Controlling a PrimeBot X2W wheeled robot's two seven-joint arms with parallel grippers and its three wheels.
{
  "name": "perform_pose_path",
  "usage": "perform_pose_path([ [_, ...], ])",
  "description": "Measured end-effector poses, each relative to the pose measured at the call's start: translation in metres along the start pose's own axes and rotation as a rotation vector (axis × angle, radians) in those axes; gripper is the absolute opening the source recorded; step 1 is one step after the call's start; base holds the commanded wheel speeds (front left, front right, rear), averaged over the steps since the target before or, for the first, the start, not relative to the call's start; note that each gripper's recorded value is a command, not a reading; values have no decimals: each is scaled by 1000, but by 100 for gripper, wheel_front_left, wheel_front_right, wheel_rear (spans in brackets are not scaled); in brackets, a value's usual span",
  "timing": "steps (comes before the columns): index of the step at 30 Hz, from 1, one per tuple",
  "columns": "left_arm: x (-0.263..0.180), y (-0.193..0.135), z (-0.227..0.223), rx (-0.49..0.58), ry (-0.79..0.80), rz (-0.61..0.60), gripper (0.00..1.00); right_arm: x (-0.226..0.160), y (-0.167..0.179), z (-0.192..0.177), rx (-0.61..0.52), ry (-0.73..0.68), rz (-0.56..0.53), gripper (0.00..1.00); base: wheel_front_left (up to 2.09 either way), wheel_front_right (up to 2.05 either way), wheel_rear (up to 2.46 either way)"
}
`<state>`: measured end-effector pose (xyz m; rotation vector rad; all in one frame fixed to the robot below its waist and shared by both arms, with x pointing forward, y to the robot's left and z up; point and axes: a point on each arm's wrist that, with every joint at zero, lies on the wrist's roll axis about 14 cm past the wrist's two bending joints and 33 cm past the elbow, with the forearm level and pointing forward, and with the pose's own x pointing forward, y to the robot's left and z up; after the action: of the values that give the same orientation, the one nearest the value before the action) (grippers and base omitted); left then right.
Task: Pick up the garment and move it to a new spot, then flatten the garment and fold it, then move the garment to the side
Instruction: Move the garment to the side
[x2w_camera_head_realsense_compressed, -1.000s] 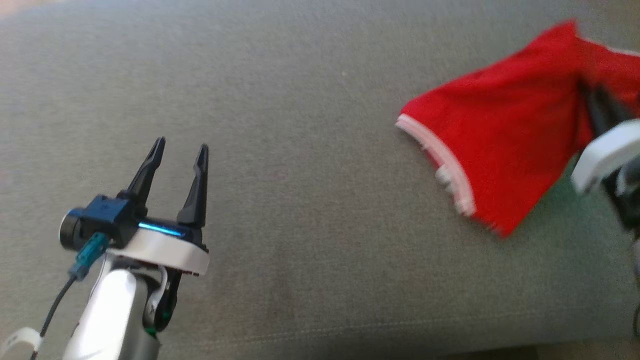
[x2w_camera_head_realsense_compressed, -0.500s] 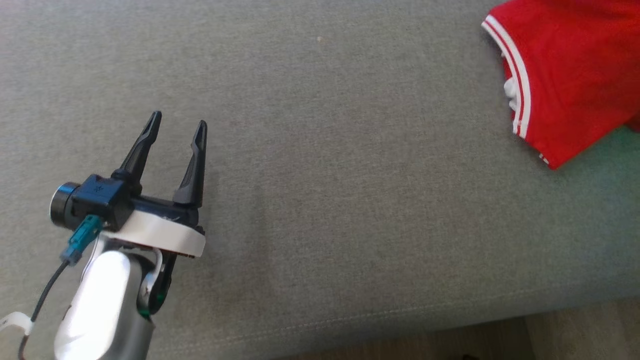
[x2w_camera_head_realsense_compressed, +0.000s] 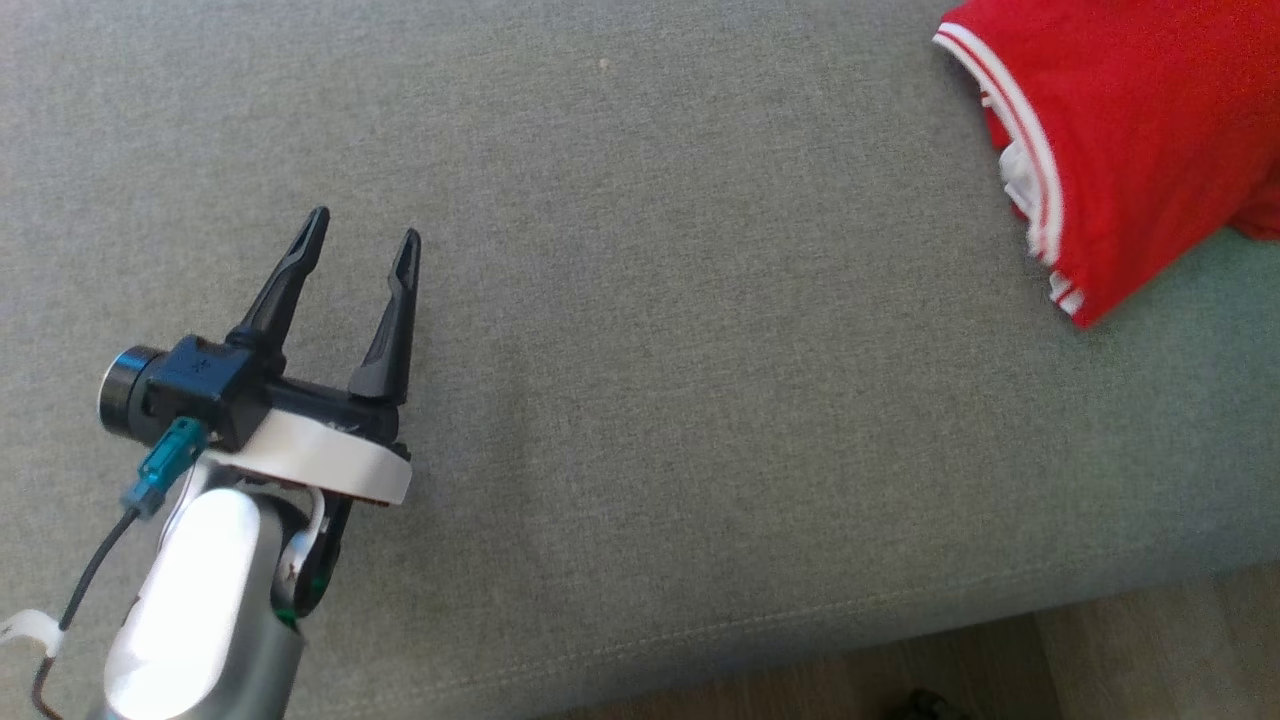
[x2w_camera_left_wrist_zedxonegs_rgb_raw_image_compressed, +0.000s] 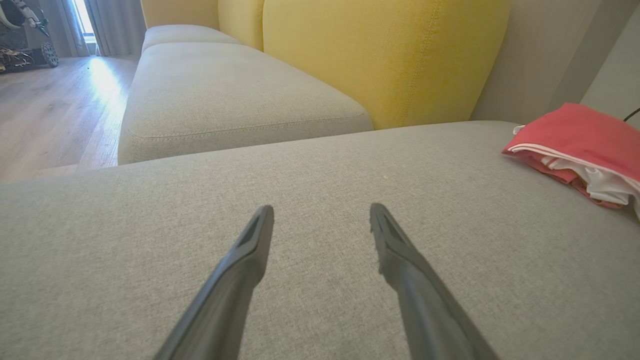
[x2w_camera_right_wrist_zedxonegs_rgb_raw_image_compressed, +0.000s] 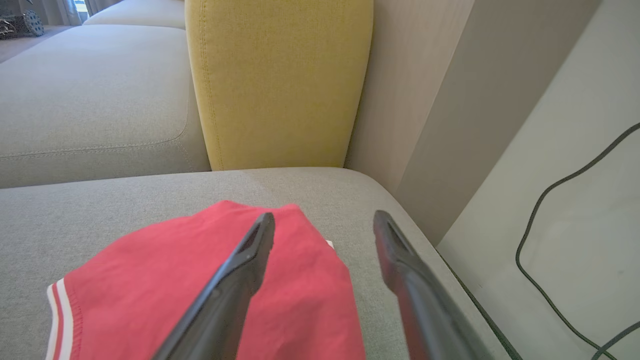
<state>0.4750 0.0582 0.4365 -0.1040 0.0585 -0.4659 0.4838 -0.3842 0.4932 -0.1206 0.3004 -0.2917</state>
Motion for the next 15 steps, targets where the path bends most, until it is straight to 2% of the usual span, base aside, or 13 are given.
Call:
perform_pose_path([
  [6, 0, 0, 1, 8, 0, -4, 100, -7, 0, 15, -4, -66, -7, 100, 0, 0, 0],
  [15, -12, 1, 21, 30, -30, 20, 100, -60, 32, 62, 37, -334, 22, 100, 0, 0, 0],
])
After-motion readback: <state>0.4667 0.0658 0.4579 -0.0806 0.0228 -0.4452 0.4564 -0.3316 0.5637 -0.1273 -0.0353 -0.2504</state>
